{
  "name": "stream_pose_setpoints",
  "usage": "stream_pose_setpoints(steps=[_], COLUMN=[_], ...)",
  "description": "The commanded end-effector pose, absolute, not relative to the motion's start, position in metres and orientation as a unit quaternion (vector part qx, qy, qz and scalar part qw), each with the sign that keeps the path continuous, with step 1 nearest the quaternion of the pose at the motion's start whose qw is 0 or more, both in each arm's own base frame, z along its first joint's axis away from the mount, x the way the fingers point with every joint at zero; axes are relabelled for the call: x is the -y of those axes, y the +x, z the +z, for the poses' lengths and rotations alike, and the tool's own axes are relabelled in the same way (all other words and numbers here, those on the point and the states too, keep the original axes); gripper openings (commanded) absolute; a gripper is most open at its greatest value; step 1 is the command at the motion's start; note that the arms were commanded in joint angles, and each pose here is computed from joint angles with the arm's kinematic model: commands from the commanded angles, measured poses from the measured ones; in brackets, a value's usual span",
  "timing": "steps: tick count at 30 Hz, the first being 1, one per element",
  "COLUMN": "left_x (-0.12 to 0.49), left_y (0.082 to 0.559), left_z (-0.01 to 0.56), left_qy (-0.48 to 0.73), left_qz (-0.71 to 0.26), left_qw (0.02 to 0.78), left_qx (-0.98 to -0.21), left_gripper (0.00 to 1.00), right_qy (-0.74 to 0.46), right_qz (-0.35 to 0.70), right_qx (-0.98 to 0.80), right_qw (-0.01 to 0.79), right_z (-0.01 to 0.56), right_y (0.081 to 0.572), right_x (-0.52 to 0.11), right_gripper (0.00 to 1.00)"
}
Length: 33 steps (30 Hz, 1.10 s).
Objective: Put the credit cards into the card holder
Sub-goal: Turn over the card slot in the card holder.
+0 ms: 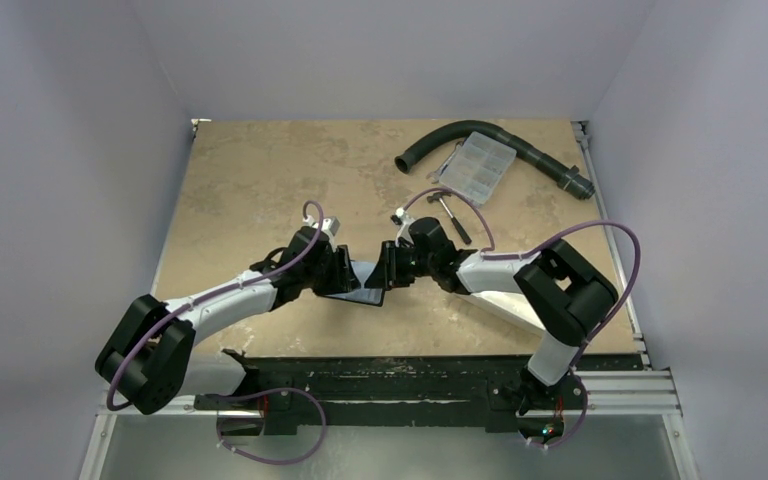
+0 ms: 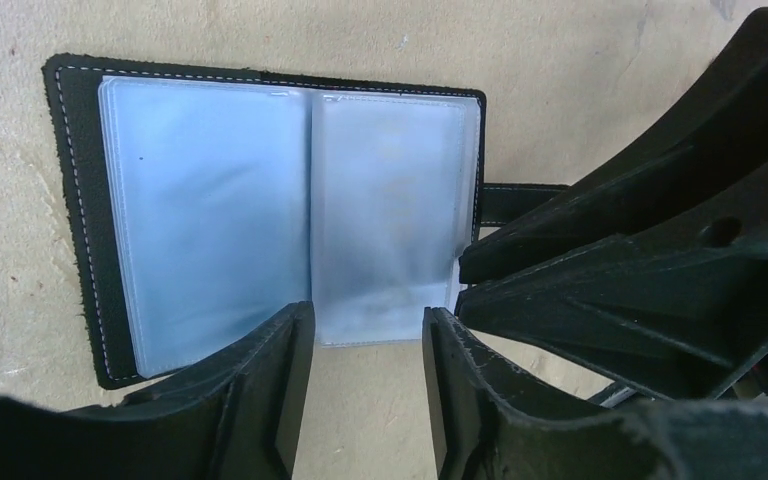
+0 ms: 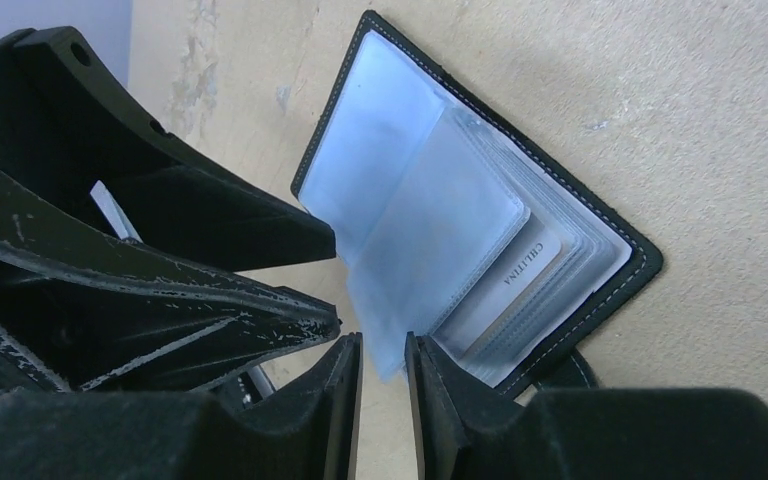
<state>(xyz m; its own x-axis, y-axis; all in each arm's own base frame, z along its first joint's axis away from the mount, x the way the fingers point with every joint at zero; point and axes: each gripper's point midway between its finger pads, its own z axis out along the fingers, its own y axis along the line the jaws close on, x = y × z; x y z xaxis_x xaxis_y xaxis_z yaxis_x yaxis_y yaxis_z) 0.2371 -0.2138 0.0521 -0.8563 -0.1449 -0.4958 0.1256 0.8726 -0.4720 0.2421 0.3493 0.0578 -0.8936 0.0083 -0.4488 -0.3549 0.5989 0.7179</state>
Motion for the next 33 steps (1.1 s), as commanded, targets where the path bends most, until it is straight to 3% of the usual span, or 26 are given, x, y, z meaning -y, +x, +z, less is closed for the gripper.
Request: stream_pose_setpoints(steps=[1,9,19,33], left_x=[0.213,0.203,0.197,0.194], left_y=[0.243,0.252,0.242,0.234], left_z=[0.054,0.045,0.025,0.018], left_qy=[-0.008,-0.019,-0.036,-0.040], left_qz=[-0.254,-0.217,-0.209,-0.211], left_qw=[0.289,0.299,0.279,0.270], left_qx=[-0.923,-0.929,-0.937,-0.939], left_gripper=[0.48,0.45,0.33,0.29], right_qy=[-0.097,-0.095,-0.103,-0.114], right_qz=[0.466,0.452,0.454,0.466], right_qx=[-0.854,-0.861,-0.860,-0.849], right_qw=[0.209,0.211,0.210,0.222], right_z=[0.067,0.061,0.057,0.076], right_y=[0.241,0.239,0.242,0.254], right_x=[-0.356,-0.349,-0.353,-0.367], right_gripper=[0.32,0.39,0.40,0.38])
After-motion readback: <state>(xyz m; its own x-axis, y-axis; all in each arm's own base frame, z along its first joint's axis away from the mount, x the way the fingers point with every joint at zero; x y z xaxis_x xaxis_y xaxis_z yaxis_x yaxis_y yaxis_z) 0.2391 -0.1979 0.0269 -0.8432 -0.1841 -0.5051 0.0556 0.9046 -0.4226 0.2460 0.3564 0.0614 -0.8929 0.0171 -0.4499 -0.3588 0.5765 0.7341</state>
